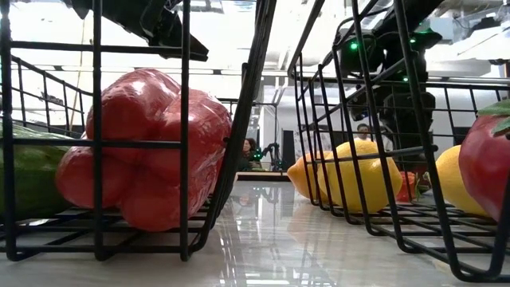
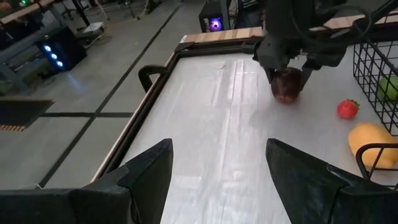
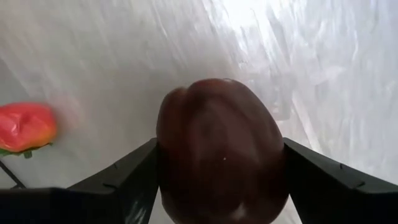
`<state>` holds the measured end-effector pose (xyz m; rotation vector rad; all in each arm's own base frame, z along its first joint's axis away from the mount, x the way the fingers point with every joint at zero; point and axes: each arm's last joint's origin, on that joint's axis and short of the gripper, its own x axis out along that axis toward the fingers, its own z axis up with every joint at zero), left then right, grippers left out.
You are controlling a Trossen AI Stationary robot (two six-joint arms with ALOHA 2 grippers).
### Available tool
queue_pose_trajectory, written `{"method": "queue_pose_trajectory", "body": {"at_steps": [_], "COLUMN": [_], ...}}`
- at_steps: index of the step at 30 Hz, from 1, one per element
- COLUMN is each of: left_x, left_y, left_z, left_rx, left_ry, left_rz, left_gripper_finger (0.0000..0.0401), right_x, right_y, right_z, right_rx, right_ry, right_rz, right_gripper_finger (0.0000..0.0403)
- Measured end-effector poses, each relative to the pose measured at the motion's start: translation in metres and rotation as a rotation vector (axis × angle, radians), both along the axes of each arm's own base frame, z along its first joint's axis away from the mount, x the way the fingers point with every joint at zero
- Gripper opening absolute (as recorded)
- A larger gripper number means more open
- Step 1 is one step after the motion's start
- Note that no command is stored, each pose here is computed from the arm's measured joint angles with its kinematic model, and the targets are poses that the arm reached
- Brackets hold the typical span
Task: Sort produce into baskets
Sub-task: Put the red apple into the right black wire basket, then put the orange tomato into the right black wire basket
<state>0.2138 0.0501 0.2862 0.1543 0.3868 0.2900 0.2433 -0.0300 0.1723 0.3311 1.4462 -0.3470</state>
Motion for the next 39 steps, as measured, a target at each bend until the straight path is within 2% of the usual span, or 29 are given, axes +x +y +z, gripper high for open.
{"method": "queue_pose_trajectory", "body": {"at_steps": [4,12,17,20,23,26,29,34,39], "left_x": [-0.007,-0.031,-0.039,-0.040,-0.040,-0.040,-0.040,-0.040,-0.040], "left_y": [-0.003,-0.013,-0.018,-0.018,-0.018,-0.018,-0.018,-0.018,-0.018], "left_z": [0.007,0.030,0.036,0.035,0.035,0.035,0.035,0.034,0.033], "left_rx": [0.004,-0.053,-0.100,-0.109,-0.103,-0.101,-0.113,-0.137,-0.152], "left_ry": [-0.037,-0.178,-0.216,-0.204,-0.201,-0.201,-0.202,-0.201,-0.191], "left_rz": [-0.049,-0.207,-0.278,-0.295,-0.296,-0.289,-0.285,-0.278,-0.273], "left_gripper_finger": [0.0246,0.0246,0.0246,0.0246,0.0246,0.0246,0.0246,0.0246,0.0246], "right_x": [0.010,0.035,0.044,0.046,0.049,0.047,0.042,0.036,0.033], "right_y": [0.002,0.015,0.033,0.051,0.073,0.095,0.111,0.126,0.131], "right_z": [0.017,0.075,0.112,0.133,0.150,0.155,0.154,0.153,0.153], "right_rx": [-0.010,-0.034,-0.040,0.018,0.133,0.239,0.278,0.269,0.284], "right_ry": [-0.020,-0.150,-0.229,-0.280,-0.355,-0.369,-0.341,-0.316,-0.298], "right_rz": [0.013,0.062,0.103,0.137,0.164,0.160,0.113,0.018,-0.026], "right_gripper_finger": [0.0323,0.0322,0.0322,0.0322,0.0322,0.0325,0.0336,0.0364,0.0394]}}
